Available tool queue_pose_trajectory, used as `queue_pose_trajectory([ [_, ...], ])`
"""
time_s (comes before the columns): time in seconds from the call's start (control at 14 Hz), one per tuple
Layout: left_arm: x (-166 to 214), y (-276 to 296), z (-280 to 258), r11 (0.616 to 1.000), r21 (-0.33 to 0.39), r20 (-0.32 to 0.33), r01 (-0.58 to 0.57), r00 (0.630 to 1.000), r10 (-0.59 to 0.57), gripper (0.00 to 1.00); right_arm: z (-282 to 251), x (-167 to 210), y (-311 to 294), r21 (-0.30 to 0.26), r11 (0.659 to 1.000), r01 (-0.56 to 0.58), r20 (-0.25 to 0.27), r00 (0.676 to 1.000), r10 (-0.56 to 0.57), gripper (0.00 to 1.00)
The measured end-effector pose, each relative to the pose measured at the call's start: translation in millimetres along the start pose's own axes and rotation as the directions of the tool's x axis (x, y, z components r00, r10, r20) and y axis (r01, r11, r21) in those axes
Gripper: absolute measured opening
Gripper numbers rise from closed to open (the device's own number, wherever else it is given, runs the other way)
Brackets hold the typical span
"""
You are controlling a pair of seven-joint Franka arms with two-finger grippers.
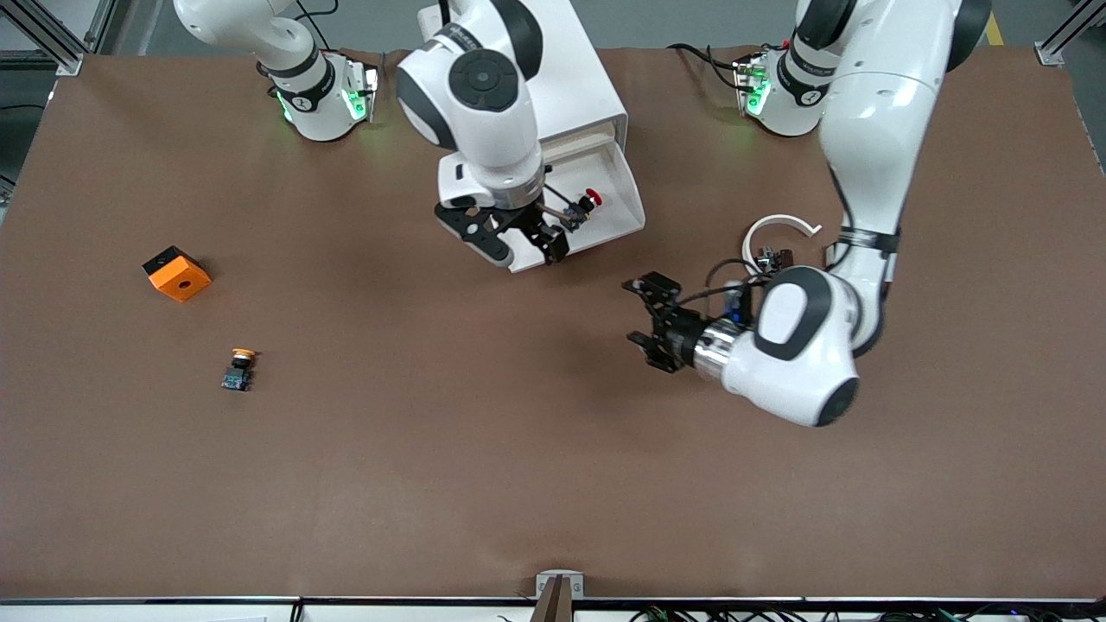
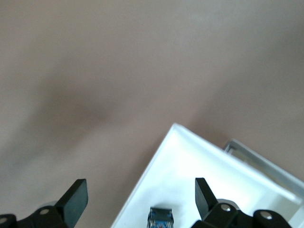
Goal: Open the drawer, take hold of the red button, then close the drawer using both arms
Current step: 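Grasp the red button in the drawer with the right gripper, then lift the red button out with the right gripper while the left gripper returns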
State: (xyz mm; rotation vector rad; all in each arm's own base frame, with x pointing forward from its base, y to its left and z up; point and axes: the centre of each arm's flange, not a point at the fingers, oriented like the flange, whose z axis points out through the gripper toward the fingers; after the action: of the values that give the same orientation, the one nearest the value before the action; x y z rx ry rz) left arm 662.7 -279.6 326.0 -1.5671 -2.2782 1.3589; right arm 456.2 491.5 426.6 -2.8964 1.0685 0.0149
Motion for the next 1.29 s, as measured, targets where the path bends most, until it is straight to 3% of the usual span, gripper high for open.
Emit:
queue_pose_trajectory([
  [0.14,8.5,-10.1,-52.9,0.99,-0.09,-0.006,-0.108,0.994,0.108,1.0,14.9,-25.2,-3.2,-0.011,1.0,-0.014,-0.015,1.0,0.014,1.0],
  [0.36,-6.8,-70.7,-112.9,0.942,-0.231,-0.133,-0.245,0.967,0.219,1.0,34.1,-49.3,-5.1,-0.029,1.0,-0.007,-0.02,1.0,0.006,1.0],
  [0.5,-8.4,-94.9,-136.2,0.89,-0.266,-0.215,-0.369,0.923,0.318,1.0,45.9,-58.1,-4.8,-0.046,0.999,0.006,-0.021,1.0,-0.007,1.0],
  [0.57,-3.4,-97.6,-145.8,0.851,-0.263,-0.274,-0.454,0.881,0.385,1.0,52.3,-62.3,-4.6,-0.056,0.998,0.009,-0.022,1.0,-0.01,1.0],
  [0.79,8.6,-97.5,-158.1,0.705,-0.165,-0.44,-0.69,0.691,0.573,1.0,76.1,-72.2,-4.9,-0.081,0.997,0.007,-0.043,0.999,-0.011,1.0],
  [1.0,8.4,-106.7,-160.0,0.606,-0.066,-0.512,-0.793,0.548,0.661,1.0,91.5,-75.1,-6.3,-0.087,0.996,0.006,-0.048,0.999,-0.01,1.0],
  [1.29,10.1,-141.1,-178.8,0.465,0.089,-0.593,-0.881,0.329,0.735,1.0,95.7,-83.9,-5.6,-0.091,0.996,0.018,-0.048,0.999,-0.022,1.0],
])
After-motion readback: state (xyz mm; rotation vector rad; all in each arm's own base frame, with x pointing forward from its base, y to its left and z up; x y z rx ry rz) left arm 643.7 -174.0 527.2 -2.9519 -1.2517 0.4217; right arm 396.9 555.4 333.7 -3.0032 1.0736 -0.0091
